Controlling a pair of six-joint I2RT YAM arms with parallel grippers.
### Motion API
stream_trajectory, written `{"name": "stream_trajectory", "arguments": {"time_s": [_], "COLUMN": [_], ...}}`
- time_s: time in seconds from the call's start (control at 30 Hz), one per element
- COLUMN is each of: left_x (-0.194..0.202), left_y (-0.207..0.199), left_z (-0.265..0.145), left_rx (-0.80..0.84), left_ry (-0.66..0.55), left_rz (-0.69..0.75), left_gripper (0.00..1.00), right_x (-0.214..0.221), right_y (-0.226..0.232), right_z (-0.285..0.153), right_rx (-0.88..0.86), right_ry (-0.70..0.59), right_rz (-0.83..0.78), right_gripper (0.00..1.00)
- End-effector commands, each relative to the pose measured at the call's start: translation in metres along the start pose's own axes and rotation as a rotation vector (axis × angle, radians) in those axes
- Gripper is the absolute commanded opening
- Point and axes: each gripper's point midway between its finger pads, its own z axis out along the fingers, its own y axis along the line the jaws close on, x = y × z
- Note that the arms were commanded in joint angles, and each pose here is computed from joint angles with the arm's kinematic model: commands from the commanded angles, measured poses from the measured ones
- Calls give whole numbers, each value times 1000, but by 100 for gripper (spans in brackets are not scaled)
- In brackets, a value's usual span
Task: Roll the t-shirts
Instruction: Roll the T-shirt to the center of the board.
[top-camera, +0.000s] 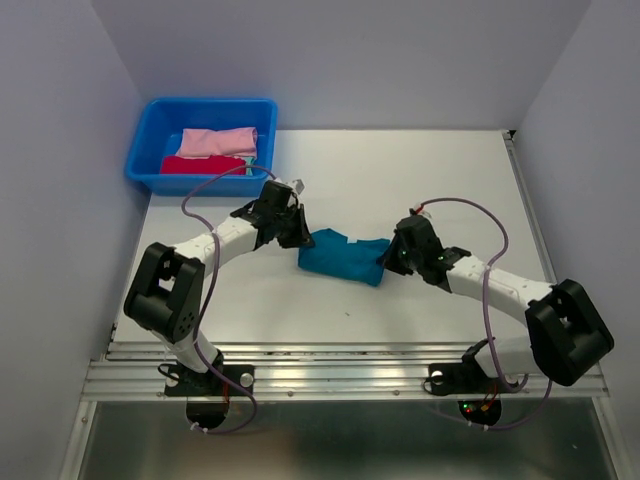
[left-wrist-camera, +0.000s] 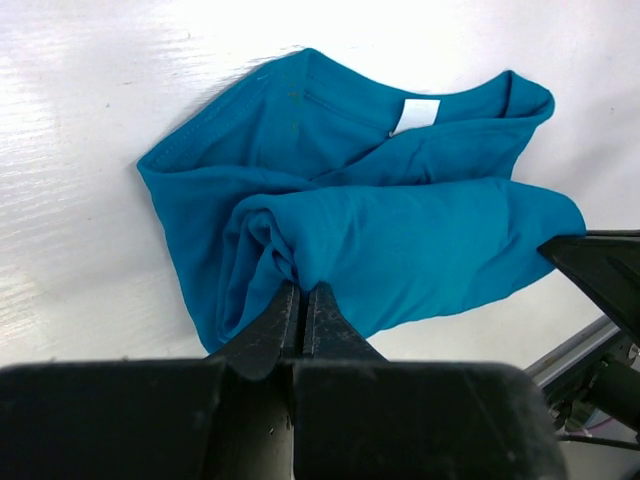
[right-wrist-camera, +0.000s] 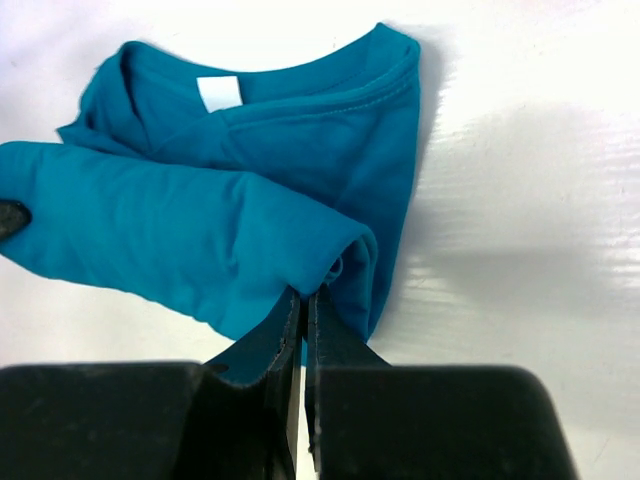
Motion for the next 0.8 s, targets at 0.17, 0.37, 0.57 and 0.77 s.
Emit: {"name": "stream_trajectory", "arguments": {"time_s": [0.17, 0.37, 0.57, 0.77], "left_x": [-9, -7, -10, -10], "left_y": [13, 20, 19, 21], "left_z": [12, 17, 6, -2], "left_rx": [-38, -61, -71, -86], "left_ry": [-47, -27, -42, -59], "left_rz": [-36, -53, -52, -57], "left_gripper": [0, 0, 68, 85], "right_x": [-31, -27, -30, -17], "right_y": [15, 18, 11, 3], "right_z": [24, 22, 13, 28], "right_rx": [-20, -43, -67, -56], "right_ry": [-100, -79, -75, 5], "right_rz": [-153, -150, -98, -89], "right_gripper": [1, 38, 73, 79]}}
